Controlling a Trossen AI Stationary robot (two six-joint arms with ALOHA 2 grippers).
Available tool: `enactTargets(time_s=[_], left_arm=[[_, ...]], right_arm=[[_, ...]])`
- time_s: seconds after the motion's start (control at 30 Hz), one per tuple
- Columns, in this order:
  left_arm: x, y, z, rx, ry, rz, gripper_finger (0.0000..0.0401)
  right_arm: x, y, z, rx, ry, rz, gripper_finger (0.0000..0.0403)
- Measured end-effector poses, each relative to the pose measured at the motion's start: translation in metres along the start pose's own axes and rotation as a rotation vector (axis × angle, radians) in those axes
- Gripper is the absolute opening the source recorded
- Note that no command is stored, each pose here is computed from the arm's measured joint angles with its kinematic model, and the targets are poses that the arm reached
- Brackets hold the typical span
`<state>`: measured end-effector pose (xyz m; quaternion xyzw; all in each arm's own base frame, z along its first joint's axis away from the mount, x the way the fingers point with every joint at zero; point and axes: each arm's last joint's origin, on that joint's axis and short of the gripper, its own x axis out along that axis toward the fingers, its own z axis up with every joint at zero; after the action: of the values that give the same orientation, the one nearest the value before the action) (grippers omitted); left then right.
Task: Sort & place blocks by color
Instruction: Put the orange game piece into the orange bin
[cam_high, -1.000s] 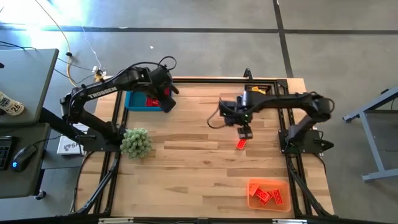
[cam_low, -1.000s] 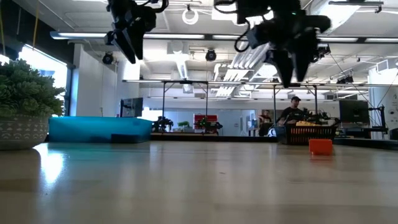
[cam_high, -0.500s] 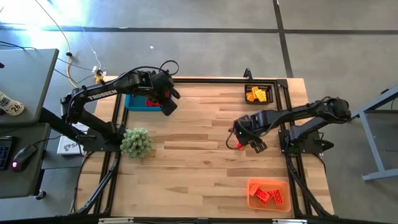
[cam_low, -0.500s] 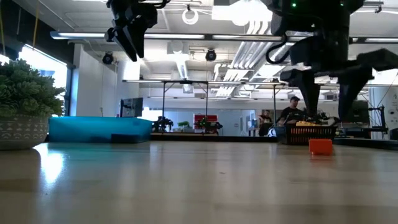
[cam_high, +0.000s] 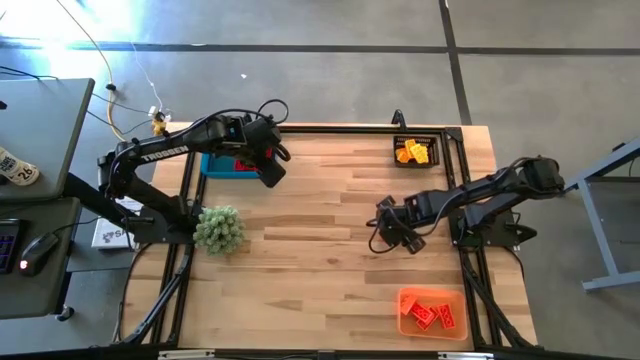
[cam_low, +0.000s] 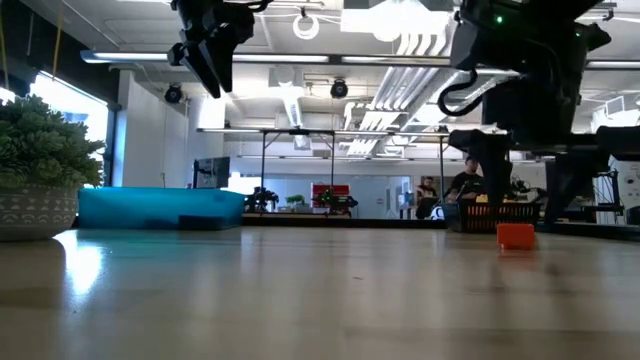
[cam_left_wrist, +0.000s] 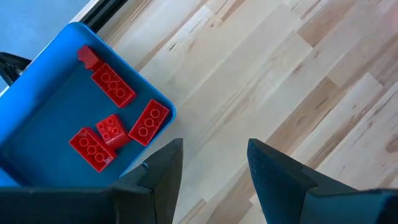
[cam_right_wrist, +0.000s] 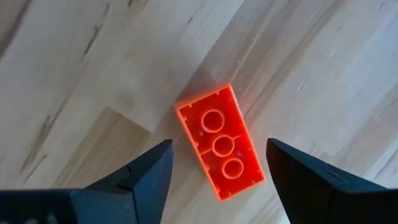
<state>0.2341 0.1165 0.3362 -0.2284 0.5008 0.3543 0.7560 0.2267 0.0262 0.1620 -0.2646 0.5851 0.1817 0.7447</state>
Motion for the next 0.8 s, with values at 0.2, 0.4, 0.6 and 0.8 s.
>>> enactTargets(time_s=[0.2,0.4,0.6,0.8], left_arm=[[0.000,0.000,0.000,-0.001,-0.001,0.001,0.0167],[0.000,0.000,0.000,-0.001,-0.001,0.002,0.0167],[0.000,0.000,0.000,0.000,0.000,0.001,0.0167],[0.000,0.000,0.000,0.021,0.000,0.001,0.0167]], right_arm=[[0.010,0.001,-0.002,0.004,-0.050,-0.043,0.0245],[0.018,0.004,-0.005,0.003,-0.021,-0.013,0.0214],[0.023,0.004,-0.004,0.102,-0.007,-0.002,0.0122],[0.015,0.002,0.007,0.278,-0.092,0.112,0.0126]])
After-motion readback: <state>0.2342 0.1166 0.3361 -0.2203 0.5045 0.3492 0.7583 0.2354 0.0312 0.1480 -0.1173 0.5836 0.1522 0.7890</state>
